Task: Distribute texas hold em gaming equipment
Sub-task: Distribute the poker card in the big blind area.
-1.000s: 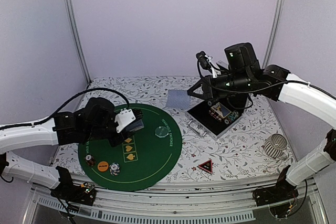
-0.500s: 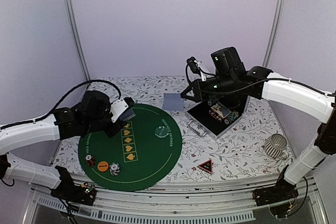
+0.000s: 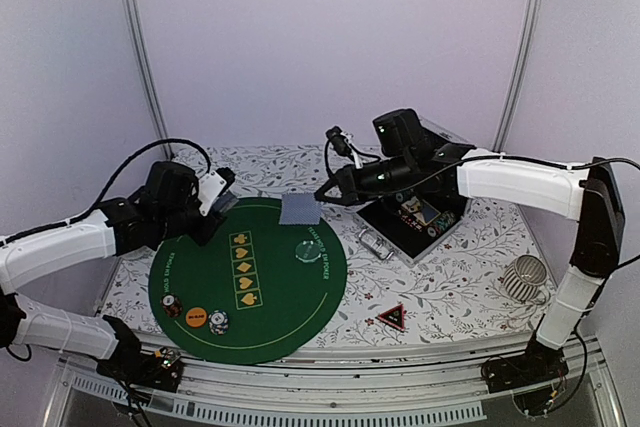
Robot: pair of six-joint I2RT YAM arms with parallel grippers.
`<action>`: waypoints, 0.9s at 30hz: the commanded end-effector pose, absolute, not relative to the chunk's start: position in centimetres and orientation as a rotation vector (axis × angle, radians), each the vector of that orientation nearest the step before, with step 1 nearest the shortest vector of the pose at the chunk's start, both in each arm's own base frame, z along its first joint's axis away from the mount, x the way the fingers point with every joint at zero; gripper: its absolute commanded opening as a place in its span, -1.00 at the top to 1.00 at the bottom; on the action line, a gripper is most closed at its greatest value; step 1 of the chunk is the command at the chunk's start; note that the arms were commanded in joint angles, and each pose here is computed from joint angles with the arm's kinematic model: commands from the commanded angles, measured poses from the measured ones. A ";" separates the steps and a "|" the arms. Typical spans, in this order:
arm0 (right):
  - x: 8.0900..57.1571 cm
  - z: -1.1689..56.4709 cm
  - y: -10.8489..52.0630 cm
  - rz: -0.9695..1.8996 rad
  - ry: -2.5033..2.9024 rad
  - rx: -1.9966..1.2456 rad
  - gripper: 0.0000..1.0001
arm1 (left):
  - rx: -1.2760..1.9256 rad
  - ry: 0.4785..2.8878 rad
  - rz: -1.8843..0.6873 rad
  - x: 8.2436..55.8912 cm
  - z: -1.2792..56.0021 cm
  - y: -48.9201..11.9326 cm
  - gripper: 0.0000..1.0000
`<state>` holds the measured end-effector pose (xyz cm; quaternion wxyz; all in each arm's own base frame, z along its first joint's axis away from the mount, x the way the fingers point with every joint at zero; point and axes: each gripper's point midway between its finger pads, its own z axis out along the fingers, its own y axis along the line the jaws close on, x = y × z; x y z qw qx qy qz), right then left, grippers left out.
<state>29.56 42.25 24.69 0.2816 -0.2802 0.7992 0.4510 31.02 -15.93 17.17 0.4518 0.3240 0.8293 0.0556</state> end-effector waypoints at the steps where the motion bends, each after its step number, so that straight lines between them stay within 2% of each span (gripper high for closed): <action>1: 29.7 25.1 44.0 1.310 2.101 -0.796 0.96 | 0.696 2.057 0.140 32.4 17.8 -14.7 0.09; 11: 26.2 23.9 48.4 1.550 2.080 -0.851 0.96 | 0.637 2.059 0.153 32.9 18.4 -13.5 0.09; 15: 25.2 21.8 50.6 1.610 2.127 -0.874 0.96 | 0.623 2.070 0.173 32.9 18.3 -12.9 0.08; 21: 28.3 19.5 53.9 1.624 2.175 -0.791 0.96 | 0.566 2.026 0.176 32.7 19.9 -12.0 0.08; 27: 33.9 17.6 55.2 1.658 2.194 -0.621 0.96 | 0.524 2.027 0.231 33.0 20.2 -10.7 0.08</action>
